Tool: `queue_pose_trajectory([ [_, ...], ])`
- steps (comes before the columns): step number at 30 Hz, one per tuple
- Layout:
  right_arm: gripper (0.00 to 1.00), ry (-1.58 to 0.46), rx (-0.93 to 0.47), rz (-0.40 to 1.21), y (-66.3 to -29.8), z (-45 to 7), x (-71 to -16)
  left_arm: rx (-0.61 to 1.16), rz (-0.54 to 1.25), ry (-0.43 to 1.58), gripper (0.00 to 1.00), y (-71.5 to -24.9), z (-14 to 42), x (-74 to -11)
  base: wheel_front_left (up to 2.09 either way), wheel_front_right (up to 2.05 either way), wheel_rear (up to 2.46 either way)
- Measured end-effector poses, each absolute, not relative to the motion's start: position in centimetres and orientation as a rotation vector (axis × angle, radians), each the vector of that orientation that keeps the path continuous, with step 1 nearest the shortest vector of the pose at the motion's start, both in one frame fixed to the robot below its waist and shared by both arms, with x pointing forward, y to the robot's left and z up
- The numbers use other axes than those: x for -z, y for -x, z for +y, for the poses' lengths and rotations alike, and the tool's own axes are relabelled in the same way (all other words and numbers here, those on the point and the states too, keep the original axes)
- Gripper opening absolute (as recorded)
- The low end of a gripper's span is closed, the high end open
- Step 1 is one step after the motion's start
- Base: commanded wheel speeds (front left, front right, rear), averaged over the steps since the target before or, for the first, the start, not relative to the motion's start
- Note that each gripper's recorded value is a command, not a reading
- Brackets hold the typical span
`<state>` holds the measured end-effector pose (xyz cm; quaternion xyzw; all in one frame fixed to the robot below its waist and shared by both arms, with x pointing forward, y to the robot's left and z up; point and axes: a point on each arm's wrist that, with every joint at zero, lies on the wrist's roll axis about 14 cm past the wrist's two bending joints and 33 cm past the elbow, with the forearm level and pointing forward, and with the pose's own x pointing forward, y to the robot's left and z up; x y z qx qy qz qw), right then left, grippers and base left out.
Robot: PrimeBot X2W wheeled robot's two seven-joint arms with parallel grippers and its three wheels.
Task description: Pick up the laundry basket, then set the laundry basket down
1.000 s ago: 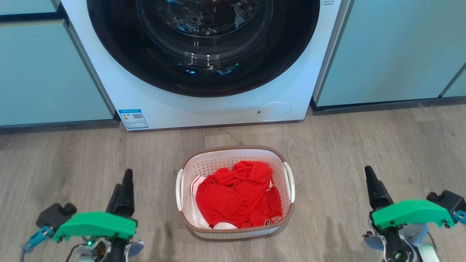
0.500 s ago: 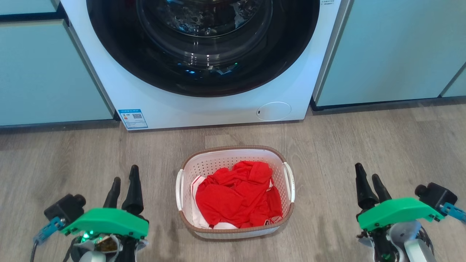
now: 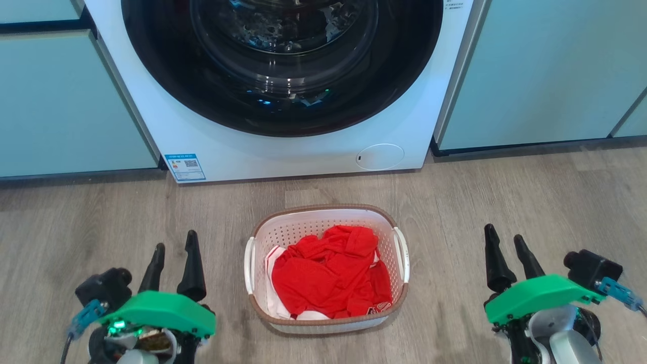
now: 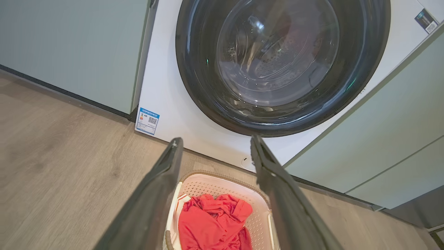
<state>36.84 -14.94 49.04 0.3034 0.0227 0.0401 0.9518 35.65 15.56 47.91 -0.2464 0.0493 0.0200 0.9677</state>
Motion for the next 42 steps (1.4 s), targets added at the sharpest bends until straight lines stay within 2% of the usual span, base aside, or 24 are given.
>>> queue_pose_trajectory([
  [42,1.0,-0.17,-0.227,-0.094,-36.6,-11.9,-51.7,0.046,-0.03,0.052,1.0,-34.7,14.2,-49.4,0.0,0.0,0.0],
])
